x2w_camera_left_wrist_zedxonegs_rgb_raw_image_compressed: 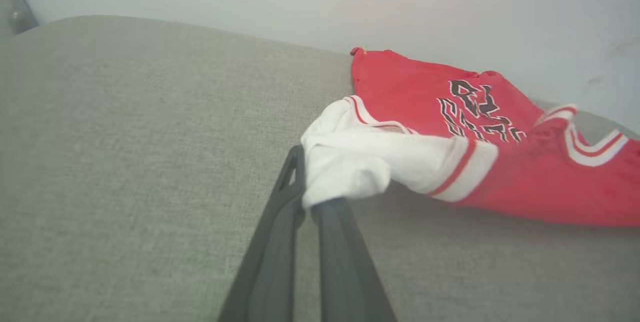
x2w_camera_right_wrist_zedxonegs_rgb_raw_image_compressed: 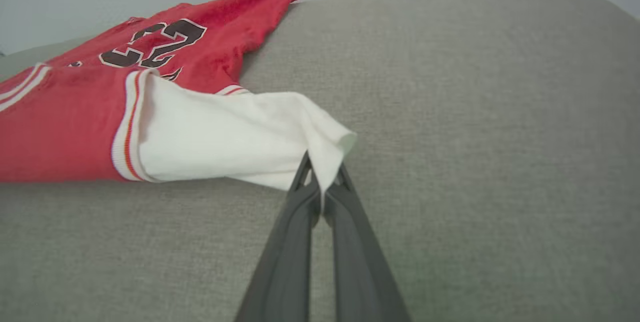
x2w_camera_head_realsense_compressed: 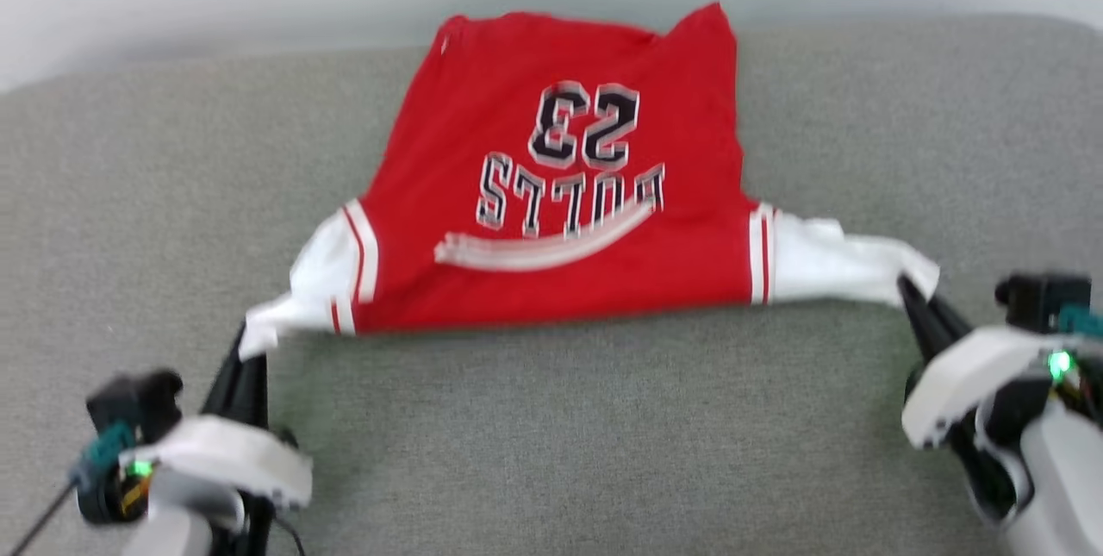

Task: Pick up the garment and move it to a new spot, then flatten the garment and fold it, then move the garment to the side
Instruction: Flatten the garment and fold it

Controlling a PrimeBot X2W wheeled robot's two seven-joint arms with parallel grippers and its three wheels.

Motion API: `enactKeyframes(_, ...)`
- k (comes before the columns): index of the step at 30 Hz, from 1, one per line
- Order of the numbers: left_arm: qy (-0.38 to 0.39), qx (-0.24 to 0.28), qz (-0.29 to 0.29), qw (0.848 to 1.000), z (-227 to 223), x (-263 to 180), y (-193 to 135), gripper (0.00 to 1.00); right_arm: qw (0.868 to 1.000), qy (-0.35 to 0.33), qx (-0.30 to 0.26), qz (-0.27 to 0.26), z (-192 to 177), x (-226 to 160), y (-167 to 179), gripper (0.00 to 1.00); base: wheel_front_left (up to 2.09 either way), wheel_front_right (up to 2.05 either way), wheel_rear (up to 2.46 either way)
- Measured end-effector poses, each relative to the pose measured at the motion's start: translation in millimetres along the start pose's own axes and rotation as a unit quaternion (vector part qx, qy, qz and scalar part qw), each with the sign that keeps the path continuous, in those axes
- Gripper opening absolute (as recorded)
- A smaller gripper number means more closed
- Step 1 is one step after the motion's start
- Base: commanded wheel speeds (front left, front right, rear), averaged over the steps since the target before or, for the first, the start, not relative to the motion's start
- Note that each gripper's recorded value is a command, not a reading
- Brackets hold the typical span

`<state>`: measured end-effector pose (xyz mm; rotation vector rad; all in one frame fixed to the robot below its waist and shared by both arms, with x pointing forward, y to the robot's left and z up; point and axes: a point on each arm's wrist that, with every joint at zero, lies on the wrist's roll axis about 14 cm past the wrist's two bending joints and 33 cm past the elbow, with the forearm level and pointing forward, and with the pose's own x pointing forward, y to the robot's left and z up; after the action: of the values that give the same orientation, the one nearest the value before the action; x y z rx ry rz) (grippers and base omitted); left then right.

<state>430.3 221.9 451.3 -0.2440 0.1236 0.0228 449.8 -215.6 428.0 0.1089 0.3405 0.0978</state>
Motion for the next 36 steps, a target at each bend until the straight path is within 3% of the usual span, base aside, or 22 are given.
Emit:
enactKeyframes(8, 0.039, -0.003, 0.035, 0.999, -21, -73, 9, 0.00, 0.998, 0.034, 0.043, -0.020, -47, -67, 1, 0.00, 0.00, 0.00, 0.00)
enactKeyframes(15, 0.057, -0.010, 0.055, 0.997, -27, -112, 10, 0.00, 0.994, 0.083, 0.056, -0.040, -86, -109, 4, 0.00, 0.00, 0.00, 0.00)
enactKeyframes(16, 0.057, -0.011, 0.056, 0.997, -27, -115, 9, 0.00, 0.993, 0.087, 0.063, -0.042, -90, -113, 5, 0.28, 0.00, 0.00, 0.00)
enactKeyframes(17, 0.056, -0.012, 0.054, 0.997, -26, -117, 7, 0.00, 0.993, 0.092, 0.065, -0.042, -93, -116, 7, 0.47, 0.00, 0.00, 0.00)
enactKeyframes(18, 0.056, -0.011, 0.049, 0.997, -25, -117, 4, 0.00, 0.993, 0.095, 0.065, -0.040, -94, -117, 9, 0.47, 0.00, 0.00, 0.00)
enactKeyframes(19, 0.056, -0.012, 0.043, 0.997, -24, -118, 0, 0.00, 0.993, 0.091, 0.066, -0.037, -92, -117, 12, 1.00, 0.00, 0.00, 0.00)
enactKeyframes(29, 0.041, 0.000, 0.001, 0.999, -7, -105, -31, 0.00, 0.997, -0.037, 0.060, -0.029, 2, -65, 5, 1.00, 0.00, 0.00, 0.00)
enactKeyframes(36, 0.013, 0.005, -0.030, 0.999, 7, -77, -48, 0.00, 0.997, -0.019, 0.071, -0.009, 46, 20, 2, 1.00, 0.00, 0.00, 0.00)
